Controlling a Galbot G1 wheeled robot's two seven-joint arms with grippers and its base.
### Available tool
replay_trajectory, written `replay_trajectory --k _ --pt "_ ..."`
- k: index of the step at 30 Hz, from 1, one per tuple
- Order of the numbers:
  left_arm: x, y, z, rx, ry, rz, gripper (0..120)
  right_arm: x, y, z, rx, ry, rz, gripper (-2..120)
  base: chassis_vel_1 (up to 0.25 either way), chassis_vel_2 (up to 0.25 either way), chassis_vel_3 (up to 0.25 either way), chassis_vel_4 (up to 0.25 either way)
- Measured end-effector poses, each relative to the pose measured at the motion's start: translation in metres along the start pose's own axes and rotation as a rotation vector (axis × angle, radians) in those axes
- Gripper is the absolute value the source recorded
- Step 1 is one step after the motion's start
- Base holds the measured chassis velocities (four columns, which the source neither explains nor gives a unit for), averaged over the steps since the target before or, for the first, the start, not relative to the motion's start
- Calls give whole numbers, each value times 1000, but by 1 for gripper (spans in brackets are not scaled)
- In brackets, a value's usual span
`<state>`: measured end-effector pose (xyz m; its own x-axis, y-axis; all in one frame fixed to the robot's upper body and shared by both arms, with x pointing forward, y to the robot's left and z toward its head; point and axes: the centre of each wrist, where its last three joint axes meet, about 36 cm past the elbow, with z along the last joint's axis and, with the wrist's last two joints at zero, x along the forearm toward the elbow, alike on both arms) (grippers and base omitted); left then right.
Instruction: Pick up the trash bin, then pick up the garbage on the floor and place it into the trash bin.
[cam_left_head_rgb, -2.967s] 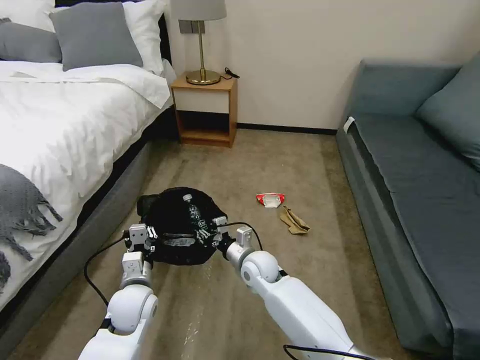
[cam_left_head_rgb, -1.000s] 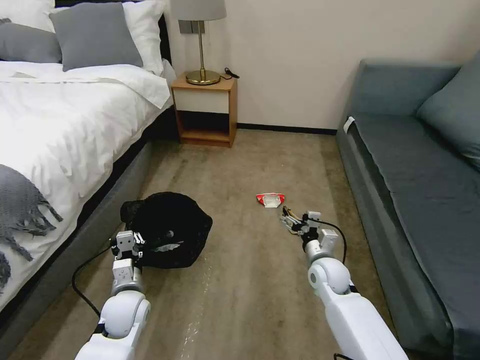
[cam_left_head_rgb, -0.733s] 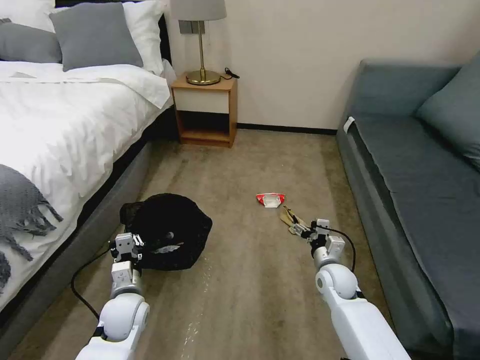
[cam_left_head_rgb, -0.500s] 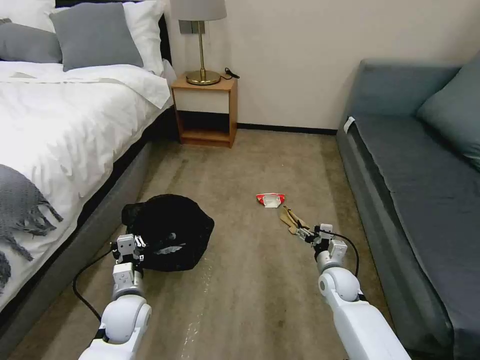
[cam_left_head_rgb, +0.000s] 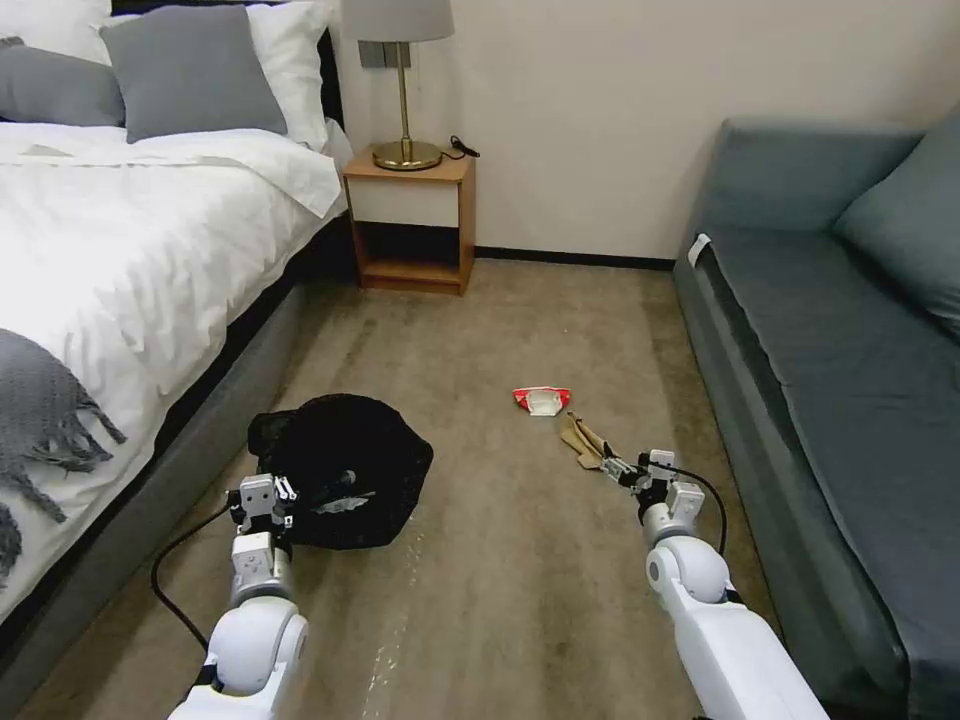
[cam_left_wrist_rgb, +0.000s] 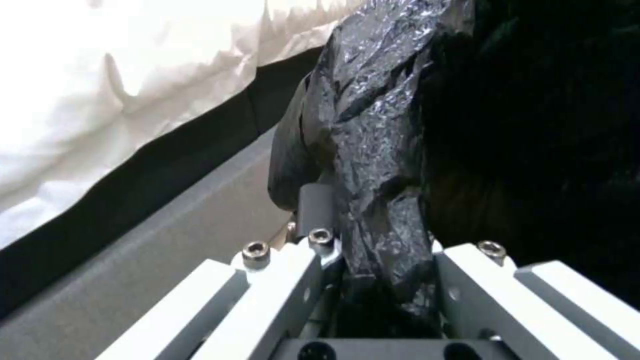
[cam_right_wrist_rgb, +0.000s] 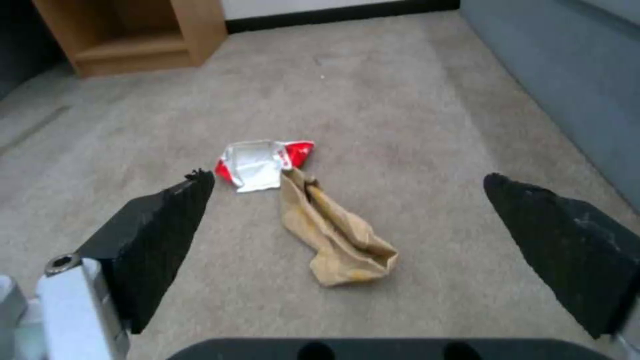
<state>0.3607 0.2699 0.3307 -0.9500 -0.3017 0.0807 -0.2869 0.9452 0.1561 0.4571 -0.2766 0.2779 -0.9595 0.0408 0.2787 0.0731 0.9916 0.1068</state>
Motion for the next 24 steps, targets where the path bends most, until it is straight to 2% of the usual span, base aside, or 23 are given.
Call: replay_trajectory --k 24 --pt "-2 -1 8 -2 4 5 3 1 -10 10 -7 -16 12 100 -170 171 174 -166"
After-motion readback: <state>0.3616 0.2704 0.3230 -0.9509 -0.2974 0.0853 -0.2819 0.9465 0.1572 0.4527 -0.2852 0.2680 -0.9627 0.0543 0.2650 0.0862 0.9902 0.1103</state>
